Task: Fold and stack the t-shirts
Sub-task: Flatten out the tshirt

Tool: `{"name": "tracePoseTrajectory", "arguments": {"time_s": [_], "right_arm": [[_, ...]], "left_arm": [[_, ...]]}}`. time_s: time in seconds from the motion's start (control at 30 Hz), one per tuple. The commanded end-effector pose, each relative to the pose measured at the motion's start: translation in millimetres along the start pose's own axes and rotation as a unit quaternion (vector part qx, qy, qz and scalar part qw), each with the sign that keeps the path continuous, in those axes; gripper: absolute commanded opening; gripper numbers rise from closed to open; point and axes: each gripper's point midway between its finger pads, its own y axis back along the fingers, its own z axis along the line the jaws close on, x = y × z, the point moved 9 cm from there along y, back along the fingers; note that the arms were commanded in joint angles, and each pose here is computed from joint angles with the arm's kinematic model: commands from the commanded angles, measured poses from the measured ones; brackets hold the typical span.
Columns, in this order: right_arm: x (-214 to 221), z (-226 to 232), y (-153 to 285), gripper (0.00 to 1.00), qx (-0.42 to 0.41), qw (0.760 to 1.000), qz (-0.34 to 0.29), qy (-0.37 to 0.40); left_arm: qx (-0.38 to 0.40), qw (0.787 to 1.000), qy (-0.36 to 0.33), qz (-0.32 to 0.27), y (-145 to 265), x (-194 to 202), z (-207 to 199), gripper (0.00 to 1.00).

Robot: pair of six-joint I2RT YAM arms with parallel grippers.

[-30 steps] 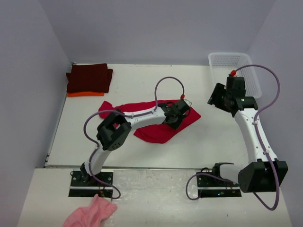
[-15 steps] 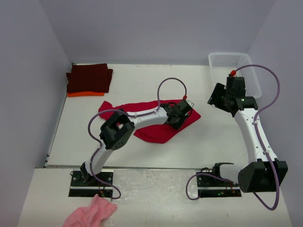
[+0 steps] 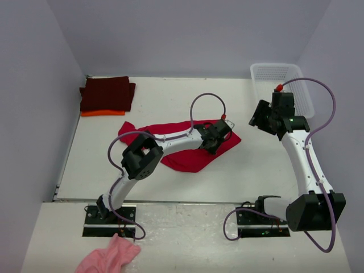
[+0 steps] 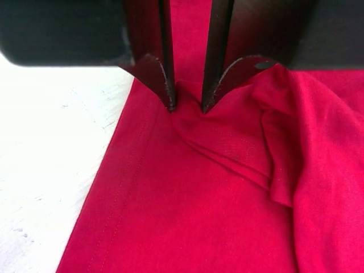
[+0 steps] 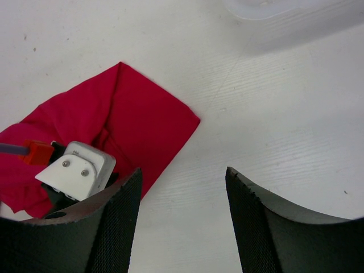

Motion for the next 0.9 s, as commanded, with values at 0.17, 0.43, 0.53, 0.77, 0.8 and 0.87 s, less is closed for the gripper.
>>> {"name": "tracePoseTrajectory", "arguments": {"time_s": [0.17,0.43,0.53,0.77,0.8,0.87], "right_arm": [[-3.3,0.0,1.3,0.61,-0.001,1.0,-0.01,-0.004],[4.7,-2.3,-16.8,0.61,0.009,1.0,0.019,-0.003],[7.2,-2.3,-29.9,0.61,0.019,0.999,0.049,-0.002],[18.5,-1.2,-65.1,0.58,0.043,0.991,0.125,0.018],[20.6,-1.7,-67.1,0.56,0.046,0.989,0.136,0.018],[21.6,-3.1,-73.6,0.53,0.058,0.988,0.145,0.018]], "left_arm": [[0.012,1.0,0.002,-0.025,-3.4,-11.3,3.7,0.25],[-0.029,0.999,0.008,-0.043,24.0,-13.5,20.9,0.0],[-0.047,0.997,0.015,-0.06,57.4,-19.9,28.9,0.0],[-0.048,0.99,0.032,-0.125,139.3,-35.2,43.5,0.0],[-0.051,0.99,0.032,-0.128,143.6,-36.4,44.6,0.0],[-0.05,0.989,0.034,-0.136,154.5,-39.8,46.0,0.0]]}}
